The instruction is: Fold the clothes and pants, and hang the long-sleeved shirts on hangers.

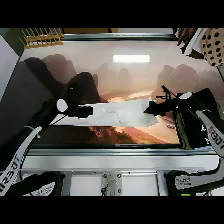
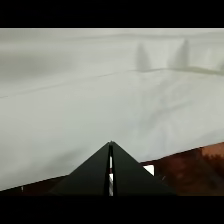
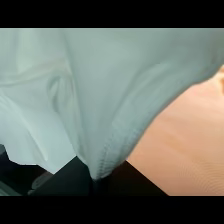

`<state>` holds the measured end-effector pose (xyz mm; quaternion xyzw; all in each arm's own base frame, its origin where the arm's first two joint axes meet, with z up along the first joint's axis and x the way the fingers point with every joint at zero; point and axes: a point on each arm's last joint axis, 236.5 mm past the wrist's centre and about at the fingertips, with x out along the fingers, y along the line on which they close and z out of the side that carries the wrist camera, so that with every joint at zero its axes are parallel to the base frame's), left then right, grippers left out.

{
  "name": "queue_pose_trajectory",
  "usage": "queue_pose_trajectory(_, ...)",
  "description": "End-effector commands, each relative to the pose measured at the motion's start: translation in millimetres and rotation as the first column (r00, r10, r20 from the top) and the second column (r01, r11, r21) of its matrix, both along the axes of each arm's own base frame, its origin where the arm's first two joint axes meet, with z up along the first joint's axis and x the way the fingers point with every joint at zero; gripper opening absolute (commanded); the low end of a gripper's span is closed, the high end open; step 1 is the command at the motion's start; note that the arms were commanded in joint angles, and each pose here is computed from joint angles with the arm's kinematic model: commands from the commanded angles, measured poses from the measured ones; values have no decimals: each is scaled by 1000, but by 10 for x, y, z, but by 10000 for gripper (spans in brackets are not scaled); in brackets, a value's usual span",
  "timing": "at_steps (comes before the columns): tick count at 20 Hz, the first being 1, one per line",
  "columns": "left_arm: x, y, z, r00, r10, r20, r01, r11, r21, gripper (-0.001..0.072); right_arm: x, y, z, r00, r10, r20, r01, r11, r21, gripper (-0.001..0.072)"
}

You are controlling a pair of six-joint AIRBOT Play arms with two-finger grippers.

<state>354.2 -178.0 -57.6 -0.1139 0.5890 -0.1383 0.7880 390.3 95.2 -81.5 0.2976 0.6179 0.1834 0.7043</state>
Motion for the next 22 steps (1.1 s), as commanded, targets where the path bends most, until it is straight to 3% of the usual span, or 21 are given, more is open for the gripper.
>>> queue_pose_trajectory(1,116,-486,-78,999,-42,-21,41,997,-58,10,-260,-597,382,998,29,-62,-41,978,-206,11)
queue_pose_trajectory(3,223,-824,-101,997,-75,-12,73,993,-91,10,-295,-825,741,998,49,-44,-60,948,-312,11)
queue_pose_trajectory(5,264,-1187,-149,993,-120,-14,117,986,-118,10,-250,-837,1136,998,57,1,-53,936,-348,11)
queue_pose_trajectory(14,112,-2443,-470,932,-360,-37,352,926,-137,10,-104,-177,2221,979,144,144,-85,931,-354,11)
queue_pose_trajectory(22,205,-2685,-455,918,-395,-22,388,910,-150,10,-91,199,2429,958,208,195,-130,928,-349,11)
